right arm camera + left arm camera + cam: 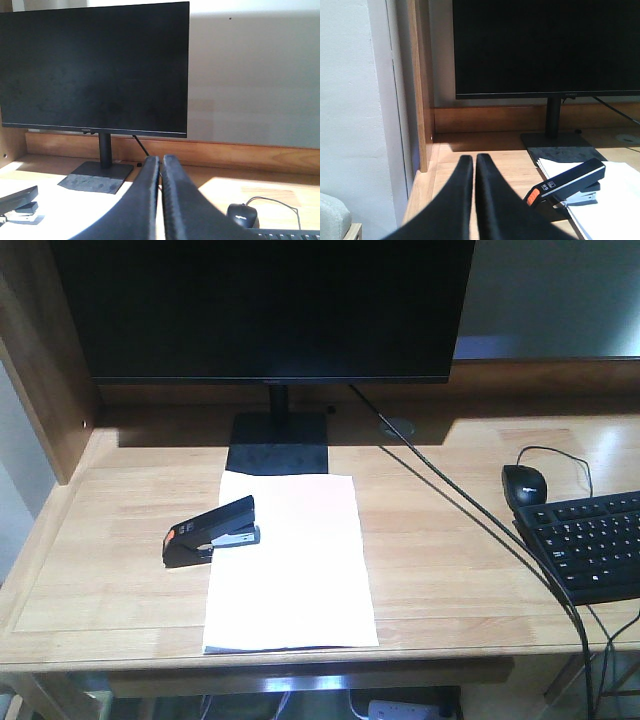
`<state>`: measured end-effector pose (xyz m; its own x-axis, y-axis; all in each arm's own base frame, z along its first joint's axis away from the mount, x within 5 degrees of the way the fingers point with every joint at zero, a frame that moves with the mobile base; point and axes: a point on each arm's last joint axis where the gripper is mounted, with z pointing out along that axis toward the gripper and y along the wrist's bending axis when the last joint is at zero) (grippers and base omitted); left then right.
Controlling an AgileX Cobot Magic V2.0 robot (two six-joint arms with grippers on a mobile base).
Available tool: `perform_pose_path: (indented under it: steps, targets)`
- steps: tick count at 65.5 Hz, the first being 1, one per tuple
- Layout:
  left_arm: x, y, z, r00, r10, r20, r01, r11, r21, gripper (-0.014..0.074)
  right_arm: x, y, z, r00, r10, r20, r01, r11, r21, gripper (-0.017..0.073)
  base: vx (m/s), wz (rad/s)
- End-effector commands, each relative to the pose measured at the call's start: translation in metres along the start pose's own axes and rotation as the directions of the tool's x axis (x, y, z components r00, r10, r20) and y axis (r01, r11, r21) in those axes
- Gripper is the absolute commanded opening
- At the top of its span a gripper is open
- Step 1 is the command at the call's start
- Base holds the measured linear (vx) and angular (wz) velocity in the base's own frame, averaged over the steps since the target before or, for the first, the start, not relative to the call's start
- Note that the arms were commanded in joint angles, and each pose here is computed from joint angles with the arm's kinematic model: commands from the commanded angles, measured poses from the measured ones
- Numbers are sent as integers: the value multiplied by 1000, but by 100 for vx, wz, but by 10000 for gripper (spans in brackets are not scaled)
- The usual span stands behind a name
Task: Grab stapler and paper to desk for stapling
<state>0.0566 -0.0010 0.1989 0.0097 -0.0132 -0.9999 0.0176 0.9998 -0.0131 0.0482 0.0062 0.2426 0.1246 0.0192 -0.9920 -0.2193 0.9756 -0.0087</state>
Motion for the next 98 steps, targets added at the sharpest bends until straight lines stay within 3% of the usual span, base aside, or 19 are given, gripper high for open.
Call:
perform_pose_path:
  steps: [1,6,10,17,18,24,25,31,36,47,57,79,98]
  targets:
    - [1,0,0,998,-9,65,10,1000,-1,-7,-12,3,-3,998,27,60,-25,999,-34,-9,0,0]
    - [1,0,0,998,-9,65,10,1000,-1,-7,-10,2,-3,991,126,35,-125,992,-33,-9,0,0]
    - [1,0,0,998,-9,65,10,1000,-1,-7,-6,1,-3,991,132,-4,-132,991,-9,-9,0,0]
    - [1,0,0,998,-9,65,10,1000,-1,-7,-3,2,-3,998,47,-30,-48,998,-28,-9,0,0]
    - [1,0,0,998,-9,65,10,1000,-1,-7,-4,3,-3,1000,5,-27,-6,999,-35,-9,0,0]
    - [1,0,0,998,-9,65,10,1000,-1,-7,-5,6,-3,996,-94,-4,93,993,-71,-9,0,0]
    - [1,0,0,998,-9,65,10,1000,-1,-7,-5,7,-3,991,-132,0,132,988,-75,-9,0,0]
    - [1,0,0,998,-9,65,10,1000,-1,-7,-6,9,-3,982,-189,21,190,977,-96,-9,0,0]
    - [1,0,0,998,-9,65,10,1000,-1,-7,-7,9,-3,979,-200,33,202,975,-96,-9,0,0]
    - [1,0,0,998,-9,66,10,1000,-1,-7,-1,3,-1,990,-139,19,138,989,49,-9,0,0]
    - [1,0,0,998,-9,66,10,1000,-1,-7,16,-4,0,997,-80,-10,81,984,159,-9,0,0]
    - [1,0,0,998,-9,64,10,1000,-1,-7,36,-4,2,997,-74,-18,76,985,156,-9,0,0]
    - [1,0,0,998,-9,64,10,1000,-1,-7,35,-4,2,994,-105,-20,107,982,156,-9,0,0]
